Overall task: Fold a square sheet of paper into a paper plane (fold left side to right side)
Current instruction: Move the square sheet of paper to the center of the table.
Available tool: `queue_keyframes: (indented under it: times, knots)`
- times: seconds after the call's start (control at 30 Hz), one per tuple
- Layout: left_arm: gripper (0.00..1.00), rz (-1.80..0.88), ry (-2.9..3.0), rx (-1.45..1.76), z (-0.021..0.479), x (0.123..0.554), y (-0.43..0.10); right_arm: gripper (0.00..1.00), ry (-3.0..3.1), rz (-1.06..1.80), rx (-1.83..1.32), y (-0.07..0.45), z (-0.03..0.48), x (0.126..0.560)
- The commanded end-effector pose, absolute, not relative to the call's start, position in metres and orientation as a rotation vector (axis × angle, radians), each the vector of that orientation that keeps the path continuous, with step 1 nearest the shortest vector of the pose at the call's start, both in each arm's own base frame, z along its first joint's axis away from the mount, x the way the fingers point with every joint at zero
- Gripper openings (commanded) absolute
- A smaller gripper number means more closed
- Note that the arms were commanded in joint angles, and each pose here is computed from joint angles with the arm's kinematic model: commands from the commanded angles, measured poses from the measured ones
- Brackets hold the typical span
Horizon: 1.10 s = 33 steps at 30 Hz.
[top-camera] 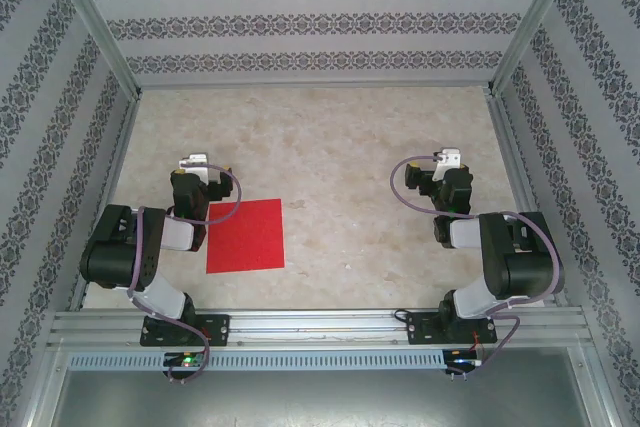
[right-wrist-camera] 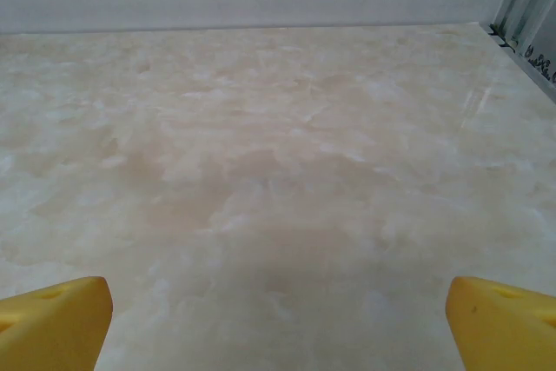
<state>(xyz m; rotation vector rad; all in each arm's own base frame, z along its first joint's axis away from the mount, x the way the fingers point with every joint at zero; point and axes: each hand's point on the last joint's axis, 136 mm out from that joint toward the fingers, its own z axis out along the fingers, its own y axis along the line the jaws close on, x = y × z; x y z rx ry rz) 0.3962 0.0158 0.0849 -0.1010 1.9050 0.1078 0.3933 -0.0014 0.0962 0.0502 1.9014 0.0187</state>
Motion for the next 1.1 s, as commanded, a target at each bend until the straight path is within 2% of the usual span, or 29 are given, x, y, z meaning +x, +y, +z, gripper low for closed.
queue_keyframes:
  times: [0.0,1.07]
  knots:
    - [0.99,0.113,1.9,-0.086,0.0892,0.3992,0.0183,0.98,1.868,0.002,0.043,-0.0006,0.1068,0.3985]
    - [0.99,0.111,1.89,-0.088,0.0914,0.399,0.0182,0.98,1.863,0.005,0.05,-0.0016,0.109,0.3994]
